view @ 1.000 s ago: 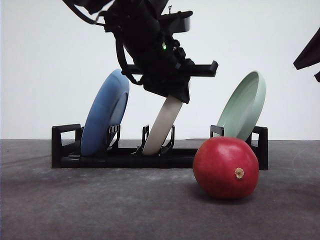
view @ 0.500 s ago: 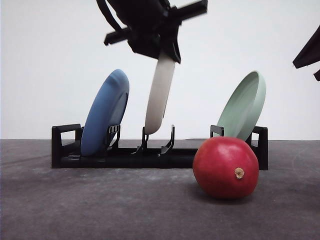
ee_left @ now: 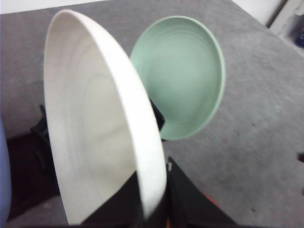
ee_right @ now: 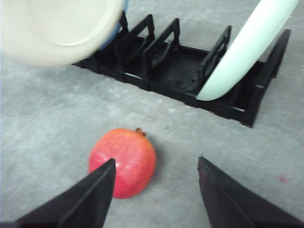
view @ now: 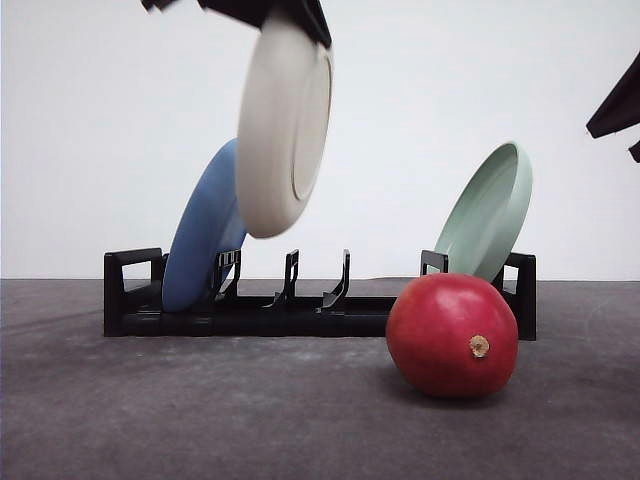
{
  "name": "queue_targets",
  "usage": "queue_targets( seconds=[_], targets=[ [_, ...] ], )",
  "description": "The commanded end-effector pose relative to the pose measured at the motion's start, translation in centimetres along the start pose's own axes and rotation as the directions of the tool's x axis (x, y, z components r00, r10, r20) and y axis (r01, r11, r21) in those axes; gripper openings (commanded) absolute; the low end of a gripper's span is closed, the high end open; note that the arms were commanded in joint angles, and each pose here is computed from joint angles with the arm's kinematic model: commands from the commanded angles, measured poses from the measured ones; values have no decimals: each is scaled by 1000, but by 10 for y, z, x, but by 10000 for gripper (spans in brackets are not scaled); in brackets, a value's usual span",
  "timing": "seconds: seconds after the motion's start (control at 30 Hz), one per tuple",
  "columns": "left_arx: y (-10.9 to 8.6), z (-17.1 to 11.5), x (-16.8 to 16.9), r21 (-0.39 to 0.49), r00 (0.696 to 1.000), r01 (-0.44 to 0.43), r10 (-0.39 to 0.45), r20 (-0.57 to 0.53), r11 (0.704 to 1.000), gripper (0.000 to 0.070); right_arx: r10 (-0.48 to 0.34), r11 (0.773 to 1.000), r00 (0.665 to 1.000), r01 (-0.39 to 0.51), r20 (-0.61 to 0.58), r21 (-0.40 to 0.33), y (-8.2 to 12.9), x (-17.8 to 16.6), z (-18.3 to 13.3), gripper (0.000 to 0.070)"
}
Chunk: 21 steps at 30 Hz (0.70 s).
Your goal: Place pomegranate in white plate
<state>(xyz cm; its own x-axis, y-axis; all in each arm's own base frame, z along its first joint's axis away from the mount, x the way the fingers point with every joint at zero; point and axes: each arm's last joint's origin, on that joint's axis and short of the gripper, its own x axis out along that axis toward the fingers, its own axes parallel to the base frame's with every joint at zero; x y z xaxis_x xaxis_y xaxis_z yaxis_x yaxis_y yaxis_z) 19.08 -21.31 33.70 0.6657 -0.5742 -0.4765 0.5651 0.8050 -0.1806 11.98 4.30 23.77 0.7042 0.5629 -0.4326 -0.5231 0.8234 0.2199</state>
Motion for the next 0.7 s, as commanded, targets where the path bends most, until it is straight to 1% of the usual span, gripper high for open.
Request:
queue_targets(
  seconds=[0.0, 0.17, 0.3, 0.4, 0.47, 0.53, 0.57, 0.6, 0.67],
  targets=[
    [-6, 1, -8, 7, 1000, 24, -24, 18, 1000, 10, -3, 1000, 1000, 3, 23, -11, 1, -2, 6, 347],
    [-10, -19, -30, 11, 998, 59, -60, 32, 998, 10, -5, 1000, 1000, 5, 25, -12, 1, -2, 6, 347],
    [-10, -46, -47, 19, 997, 34, -35, 66, 999, 10, -5, 1000, 1000, 5, 29, -13, 1, -2, 7, 347],
    [-9, -67, -55, 82, 998, 19, -25, 62, 996, 10, -5, 1000, 1000, 5, 29, -13, 1, -2, 7, 347],
    [-9, -82, -59, 150, 999, 26, -32, 37, 988, 10, -5, 1000, 1000, 5, 29, -13, 1, -2, 7, 347],
    [-10, -93, -62, 236, 1000, 19, -19, -2, 971, 10, -5, 1000, 1000, 5, 29, -13, 1, -2, 7, 347],
    [-11, -98, -62, 294, 1000, 11, -4, -25, 956, 10, -5, 1000, 1000, 5, 29, -13, 1, -2, 7, 347],
    [-13, -102, -63, 357, 999, 5, 13, -49, 934, 10, -5, 1000, 1000, 5, 29, -13, 1, -2, 7, 347],
    [-16, -109, -62, 486, 995, 8, 43, -93, 874, 10, -5, 1000, 1000, 5, 29, -12, 1, -2, 7, 347]
  ],
)
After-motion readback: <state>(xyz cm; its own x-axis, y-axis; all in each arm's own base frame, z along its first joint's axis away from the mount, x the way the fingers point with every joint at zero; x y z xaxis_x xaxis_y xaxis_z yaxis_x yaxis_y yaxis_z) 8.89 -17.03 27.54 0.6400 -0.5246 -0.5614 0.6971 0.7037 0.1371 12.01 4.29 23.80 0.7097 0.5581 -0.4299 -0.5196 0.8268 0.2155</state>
